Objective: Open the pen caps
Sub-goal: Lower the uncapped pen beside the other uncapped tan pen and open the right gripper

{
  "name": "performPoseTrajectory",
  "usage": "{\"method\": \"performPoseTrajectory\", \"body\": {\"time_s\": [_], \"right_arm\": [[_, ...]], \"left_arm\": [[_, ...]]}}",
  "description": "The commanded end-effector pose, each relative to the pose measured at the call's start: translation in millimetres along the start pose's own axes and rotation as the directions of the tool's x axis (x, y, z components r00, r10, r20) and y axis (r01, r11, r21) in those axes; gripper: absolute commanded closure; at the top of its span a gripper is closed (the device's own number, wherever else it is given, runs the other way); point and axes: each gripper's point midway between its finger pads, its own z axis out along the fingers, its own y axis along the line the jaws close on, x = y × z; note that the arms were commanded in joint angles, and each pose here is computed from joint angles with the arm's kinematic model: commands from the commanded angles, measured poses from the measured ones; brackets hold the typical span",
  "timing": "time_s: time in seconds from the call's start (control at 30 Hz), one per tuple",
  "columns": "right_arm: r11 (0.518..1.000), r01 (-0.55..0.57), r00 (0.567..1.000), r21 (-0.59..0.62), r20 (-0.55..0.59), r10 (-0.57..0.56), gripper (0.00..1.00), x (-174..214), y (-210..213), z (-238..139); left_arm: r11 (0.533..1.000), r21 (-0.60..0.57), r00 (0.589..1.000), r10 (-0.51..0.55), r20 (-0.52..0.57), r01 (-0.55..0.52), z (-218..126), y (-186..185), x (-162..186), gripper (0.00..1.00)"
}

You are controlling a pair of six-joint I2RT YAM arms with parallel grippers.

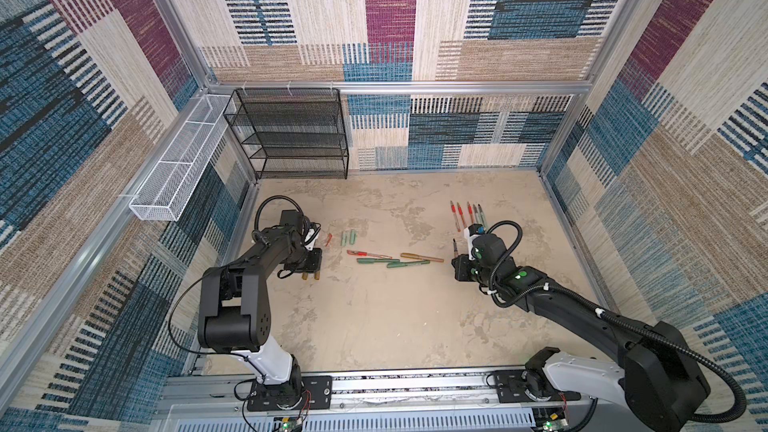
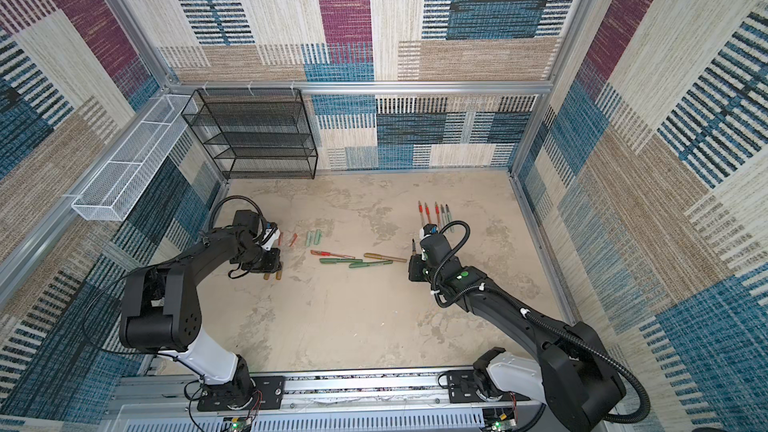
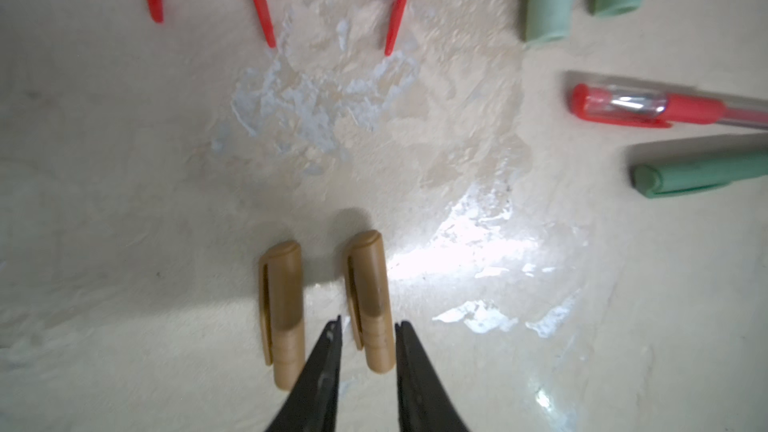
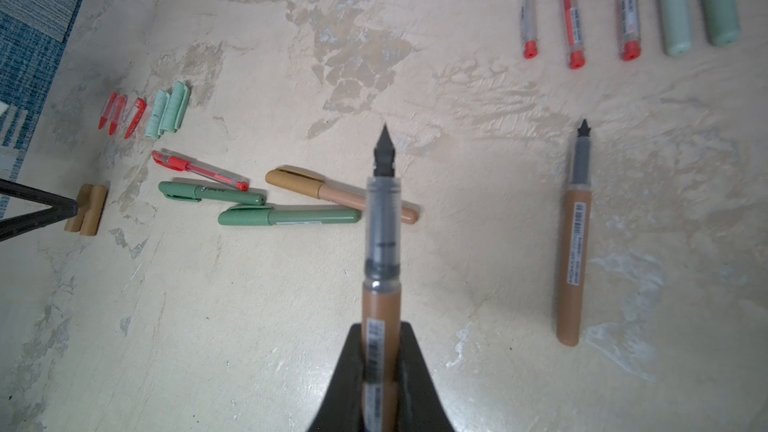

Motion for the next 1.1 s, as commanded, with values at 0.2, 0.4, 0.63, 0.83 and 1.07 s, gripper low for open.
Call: {"method": "performPoseTrajectory", "body": {"time_s": [0.2, 0.4, 0.63, 0.83, 1.07], "right_arm": [[0.999, -0.015, 1.000, 0.045, 0.001, 0.015, 0.97, -10, -9, -2], [0.996, -0.027, 0.999, 0.087, -0.021, 0.029, 0.96, -12, -19, 5], [0.989, -0.042, 0.995, 0.141, -0.080, 0.053, 0.95, -8, -42, 22], [0.985, -0.046, 0.990, 0.165, -0.126, 0.068, 0.94, -5, -59, 36], [0.982, -0.052, 0.984, 0.183, -0.158, 0.082, 0.91, -5, -71, 54]], "left_arm": [[0.997, 0.071, 0.988, -0.005, 0.152, -0.006, -40, -21, -7, 0.61], [0.992, 0.106, 0.935, 0.028, 0.353, -0.070, -78, -37, -10, 0.47], [0.981, 0.158, 0.874, 0.024, 0.486, -0.115, -108, -51, -4, 0.25], [0.981, 0.164, 0.859, 0.002, 0.511, -0.100, -117, -49, -5, 0.15], [0.982, 0.159, 0.850, 0.001, 0.527, -0.099, -123, -48, -7, 0.10]]}}
